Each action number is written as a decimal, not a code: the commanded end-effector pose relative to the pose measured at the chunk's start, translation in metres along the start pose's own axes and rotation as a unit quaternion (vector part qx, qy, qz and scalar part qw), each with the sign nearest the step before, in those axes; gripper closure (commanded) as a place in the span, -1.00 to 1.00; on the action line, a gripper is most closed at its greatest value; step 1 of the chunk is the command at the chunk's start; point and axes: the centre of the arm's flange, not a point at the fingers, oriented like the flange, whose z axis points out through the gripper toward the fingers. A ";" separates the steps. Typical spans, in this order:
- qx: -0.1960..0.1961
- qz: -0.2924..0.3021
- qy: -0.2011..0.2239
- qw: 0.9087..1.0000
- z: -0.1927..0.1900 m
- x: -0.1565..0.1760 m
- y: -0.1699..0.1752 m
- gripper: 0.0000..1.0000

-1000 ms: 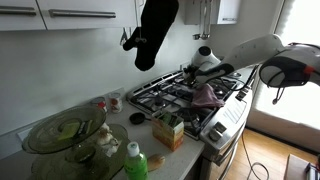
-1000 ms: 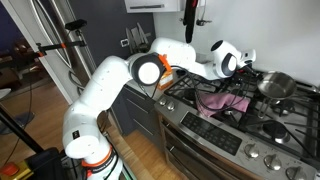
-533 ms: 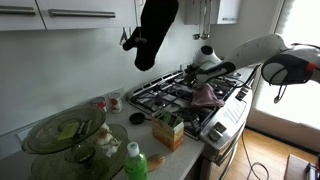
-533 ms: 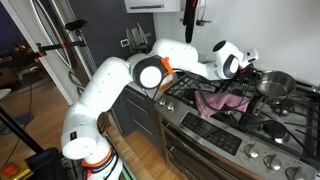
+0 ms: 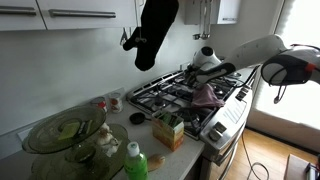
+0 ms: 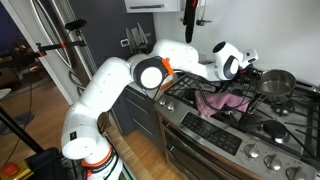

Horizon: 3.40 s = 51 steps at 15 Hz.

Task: Move the silver pot to the top right side of the stove, pick up the purple cloth and wipe the silver pot, put the purple cloth back on the job of the stove

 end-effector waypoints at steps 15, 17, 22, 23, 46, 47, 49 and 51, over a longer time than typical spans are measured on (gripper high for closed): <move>-0.037 0.119 -0.014 0.992 0.011 0.020 0.057 0.96; -0.032 0.119 -0.018 0.992 0.017 0.019 0.054 0.91; -0.020 0.122 -0.027 0.992 0.034 0.012 0.049 0.04; -0.018 0.123 -0.028 0.992 0.038 0.009 0.049 -0.13; 0.056 0.222 -0.256 0.939 -0.096 -0.019 -0.002 -1.00; 0.057 0.223 -0.267 0.936 -0.097 -0.025 -0.002 -1.00; 0.042 0.218 -0.285 0.932 -0.095 -0.042 0.004 -1.00; 0.027 0.207 -0.293 0.933 -0.094 -0.055 0.013 -1.00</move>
